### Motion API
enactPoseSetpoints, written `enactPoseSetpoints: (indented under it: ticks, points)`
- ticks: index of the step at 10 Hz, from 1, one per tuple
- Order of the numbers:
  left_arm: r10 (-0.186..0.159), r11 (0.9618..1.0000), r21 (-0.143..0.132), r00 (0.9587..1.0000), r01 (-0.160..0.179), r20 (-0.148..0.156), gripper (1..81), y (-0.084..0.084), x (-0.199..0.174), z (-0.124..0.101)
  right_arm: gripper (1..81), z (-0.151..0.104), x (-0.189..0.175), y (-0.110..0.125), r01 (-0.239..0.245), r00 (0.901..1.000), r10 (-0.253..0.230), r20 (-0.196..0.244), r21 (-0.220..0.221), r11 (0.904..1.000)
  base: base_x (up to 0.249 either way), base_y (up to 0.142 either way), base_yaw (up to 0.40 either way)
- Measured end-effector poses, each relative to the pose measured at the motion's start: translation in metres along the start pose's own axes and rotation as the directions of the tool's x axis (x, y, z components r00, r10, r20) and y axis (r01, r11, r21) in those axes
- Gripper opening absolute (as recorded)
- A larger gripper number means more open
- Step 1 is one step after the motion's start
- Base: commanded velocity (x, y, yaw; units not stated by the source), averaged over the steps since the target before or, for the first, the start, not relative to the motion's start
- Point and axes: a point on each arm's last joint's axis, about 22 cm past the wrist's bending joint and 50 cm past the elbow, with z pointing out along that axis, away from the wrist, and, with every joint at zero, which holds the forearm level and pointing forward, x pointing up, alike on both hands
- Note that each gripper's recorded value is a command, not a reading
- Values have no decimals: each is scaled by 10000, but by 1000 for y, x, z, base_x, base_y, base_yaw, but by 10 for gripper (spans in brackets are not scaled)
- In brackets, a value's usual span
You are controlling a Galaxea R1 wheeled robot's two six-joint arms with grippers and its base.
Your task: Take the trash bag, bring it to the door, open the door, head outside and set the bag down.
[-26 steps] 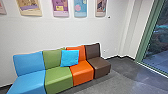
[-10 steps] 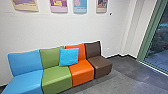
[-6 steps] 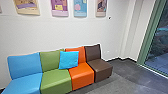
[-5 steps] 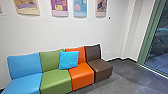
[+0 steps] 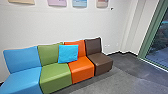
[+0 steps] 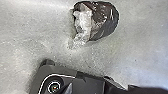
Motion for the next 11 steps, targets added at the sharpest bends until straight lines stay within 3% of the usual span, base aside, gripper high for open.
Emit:
enactPoseSetpoints:
  ticks: [4,7,8,11]
  points:
    - [-570,9976,399,9979,558,312,811,-26,30,38,811,29,3,20,-469,9981,475,395,-156,9988,0,0,0]
    - [-526,9985,181,9980,520,344,811,-10,57,66,811,48,14,26,-500,9981,503,350,-103,9987,0,0,0]
    - [-525,9984,206,9981,519,310,811,-11,67,73,811,55,20,29,-451,9985,453,307,-71,9990,0,0,0]
    - [-268,9995,164,9996,269,-52,811,-4,114,86,811,77,41,40,-196,9998,196,-18,39,9998,0,0,0]
